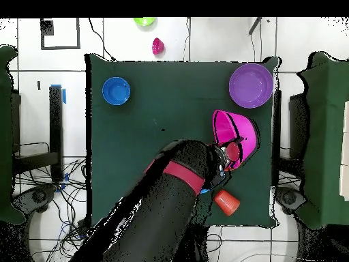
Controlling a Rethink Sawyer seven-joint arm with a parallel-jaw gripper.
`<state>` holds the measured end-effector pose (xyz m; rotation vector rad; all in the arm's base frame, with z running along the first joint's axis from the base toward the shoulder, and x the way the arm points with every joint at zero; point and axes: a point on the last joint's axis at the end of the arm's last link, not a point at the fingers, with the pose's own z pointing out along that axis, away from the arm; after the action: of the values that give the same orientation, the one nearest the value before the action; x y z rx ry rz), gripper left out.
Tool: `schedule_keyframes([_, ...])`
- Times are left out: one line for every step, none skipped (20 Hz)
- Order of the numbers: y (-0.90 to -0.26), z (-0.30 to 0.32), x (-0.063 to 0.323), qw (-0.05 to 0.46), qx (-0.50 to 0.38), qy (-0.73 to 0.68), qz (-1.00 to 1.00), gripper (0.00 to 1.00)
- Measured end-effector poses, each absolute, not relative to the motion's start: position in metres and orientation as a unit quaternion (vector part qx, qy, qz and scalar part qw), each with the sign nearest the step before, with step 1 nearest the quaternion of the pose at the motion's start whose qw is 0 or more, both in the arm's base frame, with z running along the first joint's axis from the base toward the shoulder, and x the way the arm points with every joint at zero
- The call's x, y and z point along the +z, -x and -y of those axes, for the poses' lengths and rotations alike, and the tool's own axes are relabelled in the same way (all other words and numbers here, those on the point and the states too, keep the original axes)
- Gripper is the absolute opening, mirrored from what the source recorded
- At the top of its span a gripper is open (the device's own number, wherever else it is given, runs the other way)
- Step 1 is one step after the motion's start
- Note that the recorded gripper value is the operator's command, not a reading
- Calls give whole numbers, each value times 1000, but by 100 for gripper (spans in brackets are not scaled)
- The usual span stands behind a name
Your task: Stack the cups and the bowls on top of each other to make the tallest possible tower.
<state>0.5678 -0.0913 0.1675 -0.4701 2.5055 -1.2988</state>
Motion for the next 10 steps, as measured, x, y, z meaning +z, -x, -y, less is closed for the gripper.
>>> schedule_keyframes([-567,94,168,138,-452,162,-866,0])
schedule_keyframes([-566,96,170,136,-455,162,-865,0])
schedule_keyframes([-565,98,170,135,-457,161,-864,0])
schedule_keyframes([-563,102,172,132,-461,161,-863,0])
schedule_keyframes([-562,104,173,130,-464,160,-862,0])
schedule_keyframes([-560,108,174,127,-468,161,-860,0])
schedule_keyframes([-559,110,175,126,-469,161,-859,0])
schedule_keyframes([-558,112,176,124,-473,161,-857,0])
schedule_keyframes([-556,117,178,120,-479,163,-854,0])
schedule_keyframes([-556,120,179,118,-482,164,-853,0])
